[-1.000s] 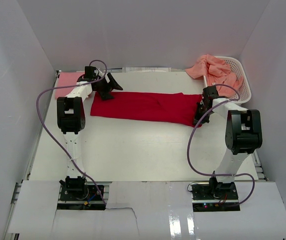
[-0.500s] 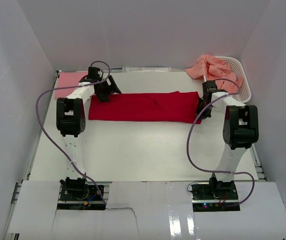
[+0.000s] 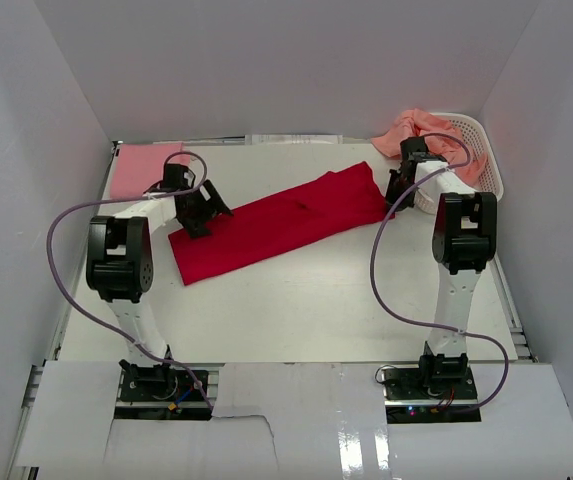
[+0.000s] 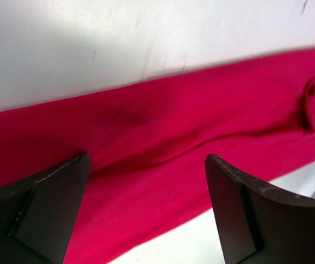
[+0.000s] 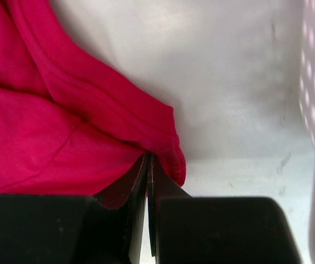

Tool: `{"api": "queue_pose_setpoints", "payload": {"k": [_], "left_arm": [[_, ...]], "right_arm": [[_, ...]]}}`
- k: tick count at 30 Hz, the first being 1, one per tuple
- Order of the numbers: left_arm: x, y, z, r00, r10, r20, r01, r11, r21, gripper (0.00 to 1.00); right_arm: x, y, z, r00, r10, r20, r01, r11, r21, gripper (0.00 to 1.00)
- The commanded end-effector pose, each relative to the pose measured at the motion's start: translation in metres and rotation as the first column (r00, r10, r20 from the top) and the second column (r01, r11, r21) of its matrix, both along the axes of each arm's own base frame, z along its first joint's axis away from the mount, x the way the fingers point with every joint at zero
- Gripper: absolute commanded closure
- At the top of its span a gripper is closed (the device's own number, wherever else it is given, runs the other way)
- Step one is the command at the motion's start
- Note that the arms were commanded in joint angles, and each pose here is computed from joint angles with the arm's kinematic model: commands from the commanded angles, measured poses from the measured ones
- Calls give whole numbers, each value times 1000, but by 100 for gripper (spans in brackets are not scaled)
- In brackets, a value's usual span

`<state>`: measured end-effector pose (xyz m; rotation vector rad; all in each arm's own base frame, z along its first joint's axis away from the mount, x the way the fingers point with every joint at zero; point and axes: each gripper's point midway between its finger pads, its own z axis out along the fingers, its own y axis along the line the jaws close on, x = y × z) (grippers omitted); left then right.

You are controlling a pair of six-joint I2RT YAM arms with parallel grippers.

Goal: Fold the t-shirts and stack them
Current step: Rotate the tshirt 90 degrees

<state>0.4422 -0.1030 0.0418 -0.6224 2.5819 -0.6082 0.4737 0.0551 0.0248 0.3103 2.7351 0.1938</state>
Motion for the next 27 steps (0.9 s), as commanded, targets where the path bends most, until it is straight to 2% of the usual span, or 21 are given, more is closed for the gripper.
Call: {"api": "queue_pose_setpoints", "payload": {"k": [1,2,4,6,7,9,14,23,27], "left_arm": [[-65,-6,-31,982,31,-188,-43,997,-63,2],[-67,-9,-20,988,29,-155,-42,996,-82,2],[-95,-12,-27,980,31,-195,-49,995,-91,2],[-105,-12,-14,988,27,-155,-40,995,-87,2],[-121,-11,-20,984,26,-178,-40,996,-79,2],[-132,-10,-9,989,32,-147,-44,996,-82,2],[-174,-19,-11,983,18,-183,-43,991,-131,2],[-235,-59,-3,974,-90,-209,39,971,-235,2],[-258,-82,0,963,-137,-233,68,958,-280,2]], "right_arm": [[20,8,-2,999,26,21,-27,998,48,92],[24,11,-11,999,33,15,-34,998,57,92],[44,17,-5,997,39,60,-43,996,80,92],[56,22,-13,996,50,70,-57,992,108,92],[71,33,-4,989,71,129,-91,984,153,91],[82,40,-7,984,75,163,-106,976,192,89],[115,59,-4,958,87,272,-165,946,279,87],[144,100,-7,950,55,308,-200,863,464,86],[150,127,4,937,59,344,-236,833,501,85]]}}
